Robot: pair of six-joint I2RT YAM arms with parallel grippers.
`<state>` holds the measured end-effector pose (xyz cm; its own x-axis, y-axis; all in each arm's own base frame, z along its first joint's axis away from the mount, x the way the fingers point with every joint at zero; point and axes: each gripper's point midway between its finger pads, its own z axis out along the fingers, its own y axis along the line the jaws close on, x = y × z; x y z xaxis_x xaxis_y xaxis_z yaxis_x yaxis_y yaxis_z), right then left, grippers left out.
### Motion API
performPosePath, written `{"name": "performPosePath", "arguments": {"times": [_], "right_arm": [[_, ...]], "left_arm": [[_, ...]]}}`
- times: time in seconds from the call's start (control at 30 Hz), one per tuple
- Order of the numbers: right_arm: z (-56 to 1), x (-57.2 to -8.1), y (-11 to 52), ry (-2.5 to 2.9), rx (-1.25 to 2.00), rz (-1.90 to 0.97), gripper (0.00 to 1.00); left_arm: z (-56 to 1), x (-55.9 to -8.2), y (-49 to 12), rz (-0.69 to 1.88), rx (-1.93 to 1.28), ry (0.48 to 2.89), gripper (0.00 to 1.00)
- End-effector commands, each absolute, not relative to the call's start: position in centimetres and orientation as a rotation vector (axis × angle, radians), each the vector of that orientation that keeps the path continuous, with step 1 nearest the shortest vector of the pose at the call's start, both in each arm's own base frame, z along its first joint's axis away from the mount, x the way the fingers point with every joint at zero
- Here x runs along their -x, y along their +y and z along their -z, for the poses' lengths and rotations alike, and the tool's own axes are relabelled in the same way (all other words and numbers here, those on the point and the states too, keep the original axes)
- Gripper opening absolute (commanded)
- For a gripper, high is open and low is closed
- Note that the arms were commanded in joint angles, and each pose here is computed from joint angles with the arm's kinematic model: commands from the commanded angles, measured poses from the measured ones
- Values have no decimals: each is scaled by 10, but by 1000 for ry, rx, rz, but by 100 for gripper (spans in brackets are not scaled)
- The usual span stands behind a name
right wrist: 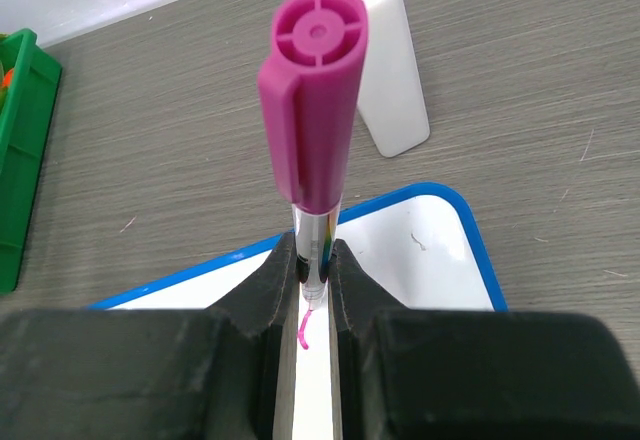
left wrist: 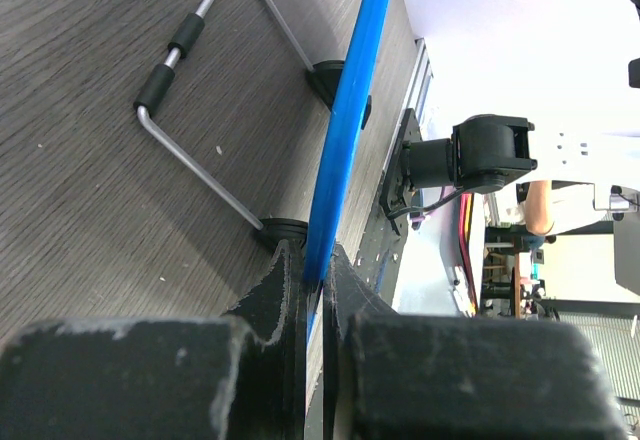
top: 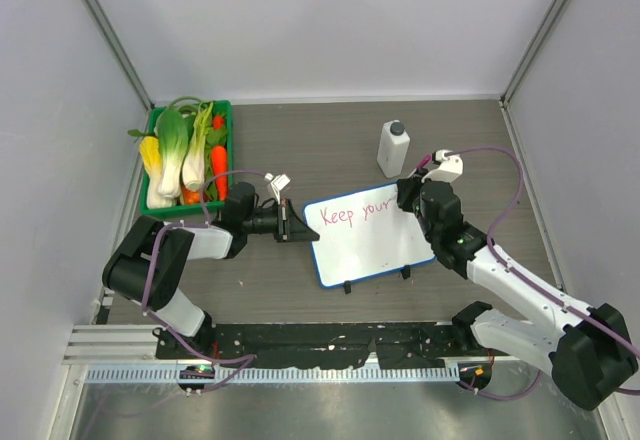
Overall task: Write a sentence on the whiteboard
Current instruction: Write on the whiteboard with the whiteboard.
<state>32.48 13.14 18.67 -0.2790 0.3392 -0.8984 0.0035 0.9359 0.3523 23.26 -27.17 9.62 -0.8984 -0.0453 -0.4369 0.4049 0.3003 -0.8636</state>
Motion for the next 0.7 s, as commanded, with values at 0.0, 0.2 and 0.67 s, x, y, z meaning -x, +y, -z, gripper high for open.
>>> {"name": "performPosePath", "arguments": {"times": [0.0,0.2,0.67], "right_arm": [[-204,-325,128,1788,-272,-346,2],[-229,-321,128,1712,-294,-411,2],[-234,-317,126,1700,-294,-438,1]], "left_arm": [[-80,-226,-272,1594,-303,2279,0],[-80,-226,-272,1592,-303,2278,0],[-80,-227,-272,1587,-306,2275,0]]}}
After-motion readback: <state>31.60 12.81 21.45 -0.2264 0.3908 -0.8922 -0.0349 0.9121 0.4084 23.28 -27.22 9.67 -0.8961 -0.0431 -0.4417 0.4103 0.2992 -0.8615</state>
